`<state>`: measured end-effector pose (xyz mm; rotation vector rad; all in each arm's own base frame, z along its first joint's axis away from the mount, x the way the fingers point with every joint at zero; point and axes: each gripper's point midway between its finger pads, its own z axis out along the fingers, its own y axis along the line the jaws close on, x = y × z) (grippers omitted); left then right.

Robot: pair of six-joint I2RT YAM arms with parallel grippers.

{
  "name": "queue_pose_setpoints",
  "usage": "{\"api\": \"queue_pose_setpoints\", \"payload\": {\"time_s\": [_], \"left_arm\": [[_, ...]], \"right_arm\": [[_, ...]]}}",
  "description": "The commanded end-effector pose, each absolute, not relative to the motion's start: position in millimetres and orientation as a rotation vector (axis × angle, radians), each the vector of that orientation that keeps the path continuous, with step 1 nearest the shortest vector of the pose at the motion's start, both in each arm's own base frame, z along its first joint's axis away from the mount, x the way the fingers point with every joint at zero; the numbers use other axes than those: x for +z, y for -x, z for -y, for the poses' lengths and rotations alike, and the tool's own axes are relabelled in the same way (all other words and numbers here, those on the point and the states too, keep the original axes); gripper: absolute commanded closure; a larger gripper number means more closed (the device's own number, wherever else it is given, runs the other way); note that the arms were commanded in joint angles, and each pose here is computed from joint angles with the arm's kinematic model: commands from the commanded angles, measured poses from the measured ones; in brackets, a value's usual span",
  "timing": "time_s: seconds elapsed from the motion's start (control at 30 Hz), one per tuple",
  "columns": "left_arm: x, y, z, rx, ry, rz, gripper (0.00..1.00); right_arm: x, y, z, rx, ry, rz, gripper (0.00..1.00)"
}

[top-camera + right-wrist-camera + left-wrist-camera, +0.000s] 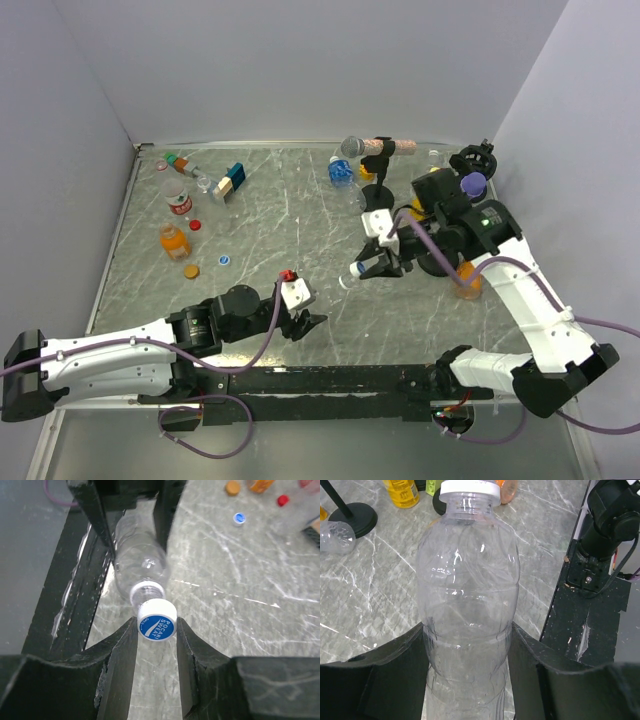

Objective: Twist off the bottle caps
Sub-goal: Unscrew the bottle cap from the plastic bottle, then place the bottle cap at the corner of the board.

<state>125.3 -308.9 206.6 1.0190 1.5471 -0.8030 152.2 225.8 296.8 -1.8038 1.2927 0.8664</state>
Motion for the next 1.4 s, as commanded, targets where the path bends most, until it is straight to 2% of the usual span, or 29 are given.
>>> {"api": "queue_pose_setpoints", "payload": {"time_s": [0.0, 0.17, 0.4, 0.53, 0.7, 0.97, 1.1, 1.37], "left_arm": [[219, -123, 307, -0.840, -0.991, -1.516, 0.99], [225, -124, 300, -0.839, -0.958, -1.508, 0.99], [268, -130, 273, -0.808, -0.847, -1.442, 0.99], [307, -132, 244, -0.799, -0.729, -1.385, 0.99], [344, -133, 209, -0.815, -0.580, -1.327, 0.99], [354, -138, 189, -0.784, -0.502, -1.366, 0.99], [354, -138, 185, -0.781, -0.488, -1.384, 0.99], [350, -141, 184, -0.757, -0.487, -1.398, 0.99]], "right_arm": [[338, -145, -223, 0.959, 1.709, -1.225, 0.79], [338, -157, -219, 1.040, 1.518, -1.446, 0.79], [277, -193, -230, 1.155, 1.146, -1.875, 0.77], [246, -213, -244, 1.153, 1.091, -2.011, 0.76], [203, -223, -284, 1.192, 1.110, -2.216, 0.76], [158, -238, -378, 1.239, 1.032, -2.431, 0.76], [145, -256, -423, 1.279, 0.873, -2.448, 0.75], [110, -295, -469, 1.338, 0.470, -2.536, 0.72]]}}
